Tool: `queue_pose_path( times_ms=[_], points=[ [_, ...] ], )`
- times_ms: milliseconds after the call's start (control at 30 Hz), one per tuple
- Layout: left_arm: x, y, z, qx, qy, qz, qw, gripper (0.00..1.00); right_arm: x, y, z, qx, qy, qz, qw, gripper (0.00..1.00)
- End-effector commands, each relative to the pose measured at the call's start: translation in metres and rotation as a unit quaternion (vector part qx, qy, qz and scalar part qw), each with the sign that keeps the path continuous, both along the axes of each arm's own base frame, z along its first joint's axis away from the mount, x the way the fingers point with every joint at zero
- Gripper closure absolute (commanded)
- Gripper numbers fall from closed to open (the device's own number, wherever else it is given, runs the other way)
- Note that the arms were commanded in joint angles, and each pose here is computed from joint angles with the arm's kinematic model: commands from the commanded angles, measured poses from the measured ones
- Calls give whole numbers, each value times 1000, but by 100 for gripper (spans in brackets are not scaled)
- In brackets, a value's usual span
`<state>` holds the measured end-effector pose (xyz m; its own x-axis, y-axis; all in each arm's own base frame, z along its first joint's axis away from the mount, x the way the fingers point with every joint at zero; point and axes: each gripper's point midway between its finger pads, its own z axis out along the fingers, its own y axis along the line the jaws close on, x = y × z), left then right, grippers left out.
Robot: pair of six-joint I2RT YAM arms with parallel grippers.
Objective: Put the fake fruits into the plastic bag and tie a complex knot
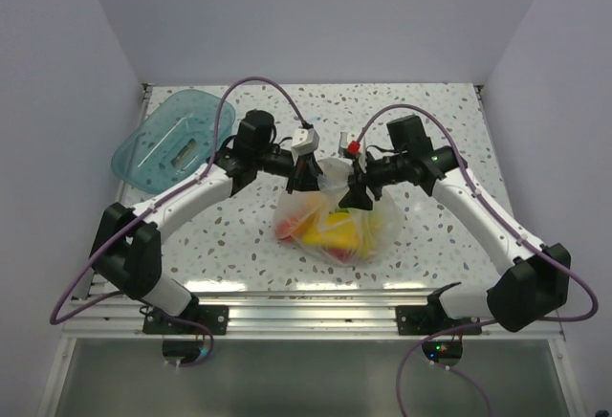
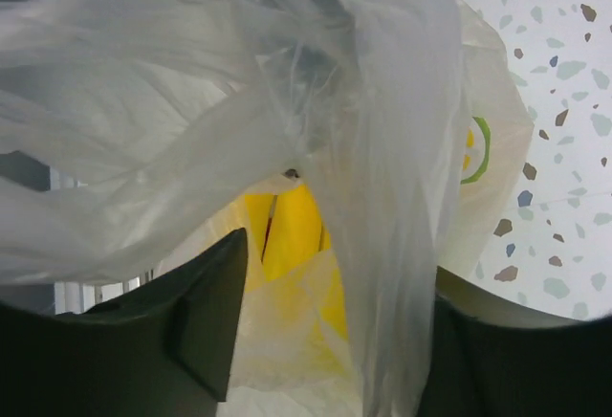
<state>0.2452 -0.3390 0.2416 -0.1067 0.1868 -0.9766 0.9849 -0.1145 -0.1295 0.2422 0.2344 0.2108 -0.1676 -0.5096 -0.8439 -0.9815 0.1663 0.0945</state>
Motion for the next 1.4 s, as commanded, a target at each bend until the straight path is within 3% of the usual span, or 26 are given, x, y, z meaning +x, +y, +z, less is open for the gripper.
queue_pose_path(
  times_ms=[0, 67, 100, 233, 533, 700, 833, 900, 1100, 1167, 1300, 1367],
  points=[
    [9, -4, 3, -1, 66, 20, 998, 100, -10, 4, 13, 24, -10, 19, 999, 38],
    [10, -3, -1, 3, 69, 26, 997, 100, -11, 5, 15, 29, -8, 14, 999, 34],
    [11, -2, -2, 4, 67, 33, 997, 100, -10, 4, 14, 28, -7, 9, 1000, 14],
    [15, -1, -1, 4, 85, 58, 995, 100, -13, 3, 14, 29, -6, 5, 1000, 9],
    [34, -11, -1, 26, 93, 110, 989, 100, -3, 15, 39, 70, 9, -23, 997, 9],
    [28, -14, -5, 34, 92, 105, 990, 100, 4, 18, 42, 77, 9, -30, 996, 15],
    [21, -18, -11, 53, 86, 96, 990, 100, 6, 20, 43, 83, 15, -35, 996, 29],
    [19, -18, -12, 56, 86, 91, 990, 100, 7, 20, 42, 83, 14, -35, 996, 46],
    [16, -20, -14, 78, 55, 78, 992, 100, 9, 20, 42, 79, 13, -39, 996, 77],
    [13, -17, -12, 80, 51, 77, 992, 99, 8, 20, 42, 78, 17, -37, 996, 97],
    [6, -4, 8, 51, 27, 66, 996, 79, 5, 18, 40, 75, 16, -33, 997, 100],
    [5, 12, 22, 32, 16, 70, 997, 63, 2, 17, 39, 73, 14, -28, 997, 100]
  ],
)
